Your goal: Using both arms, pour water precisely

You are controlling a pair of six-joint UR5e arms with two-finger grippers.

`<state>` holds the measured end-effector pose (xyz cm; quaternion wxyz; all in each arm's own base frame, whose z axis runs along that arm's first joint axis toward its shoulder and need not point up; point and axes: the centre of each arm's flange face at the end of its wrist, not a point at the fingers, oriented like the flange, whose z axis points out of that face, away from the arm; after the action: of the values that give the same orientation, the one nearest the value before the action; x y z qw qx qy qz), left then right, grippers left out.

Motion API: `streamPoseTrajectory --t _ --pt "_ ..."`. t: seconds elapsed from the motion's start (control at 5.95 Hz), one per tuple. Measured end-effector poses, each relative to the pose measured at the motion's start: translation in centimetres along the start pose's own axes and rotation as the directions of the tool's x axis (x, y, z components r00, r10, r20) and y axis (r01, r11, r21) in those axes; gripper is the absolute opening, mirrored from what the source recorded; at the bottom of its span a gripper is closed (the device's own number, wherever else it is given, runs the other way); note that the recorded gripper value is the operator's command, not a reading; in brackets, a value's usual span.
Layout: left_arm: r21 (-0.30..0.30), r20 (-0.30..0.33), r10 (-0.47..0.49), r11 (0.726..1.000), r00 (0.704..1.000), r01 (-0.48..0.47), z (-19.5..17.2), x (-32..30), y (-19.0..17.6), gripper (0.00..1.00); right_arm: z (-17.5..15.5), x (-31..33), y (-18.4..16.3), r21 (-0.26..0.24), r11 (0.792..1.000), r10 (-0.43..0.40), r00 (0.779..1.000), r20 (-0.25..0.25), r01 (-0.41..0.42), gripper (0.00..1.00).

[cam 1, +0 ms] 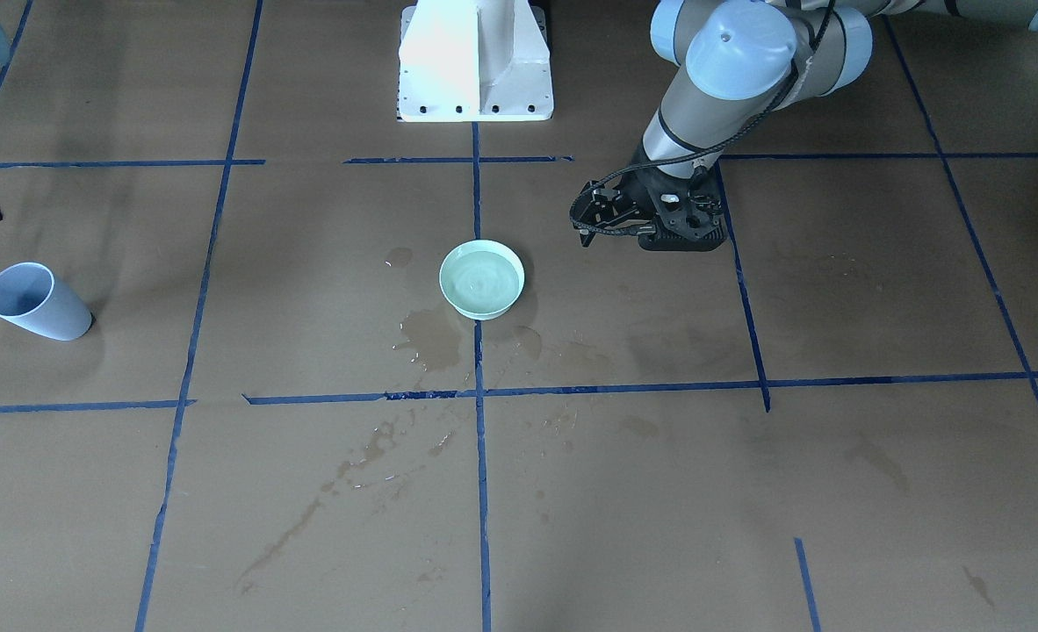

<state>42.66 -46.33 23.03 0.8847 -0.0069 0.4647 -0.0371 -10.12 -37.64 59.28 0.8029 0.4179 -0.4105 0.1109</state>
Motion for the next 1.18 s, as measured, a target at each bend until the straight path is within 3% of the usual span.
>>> streamPoseTrajectory --t 0.34,0.5,0.67,0.84,1.01,1.18 --pt "0.012 -0.001 -0.014 1.0 1.0 0.014 0.6 1.8 0.9 1.0 -2.1 4.9 -7.4 -0.135 0.991 -0.003 1.0 0.01 0.004 1.0" --pt "0.019 0.0 -0.018 1.0 1.0 0.018 0.9 2.4 1.2 1.0 -3.3 7.4 -10.8 -0.231 0.973 -0.006 1.0 0.01 0.008 1.0" --pt "0.034 0.003 -0.016 0.999 1.0 0.016 1.2 3.0 1.6 1.0 -4.3 9.7 -13.6 -0.338 0.941 -0.012 1.0 0.018 0.018 1.0" --pt "0.052 0.008 -0.022 0.998 1.0 0.022 1.7 3.9 2.1 1.0 -4.6 11.7 -14.2 -0.442 0.897 -0.013 1.0 0.017 0.02 1.0" --pt "0.068 0.017 -0.037 0.997 0.999 0.035 2.6 5.0 2.5 1.0 -4.0 13.1 -13.3 -0.549 0.835 -0.036 0.999 0.014 0.037 1.0" --pt "0.082 0.031 -0.053 0.995 0.998 0.051 3.8 5.8 2.6 1.0 -3.1 14.2 -12.2 -0.654 0.754 -0.067 0.998 0.014 0.06 1.0"
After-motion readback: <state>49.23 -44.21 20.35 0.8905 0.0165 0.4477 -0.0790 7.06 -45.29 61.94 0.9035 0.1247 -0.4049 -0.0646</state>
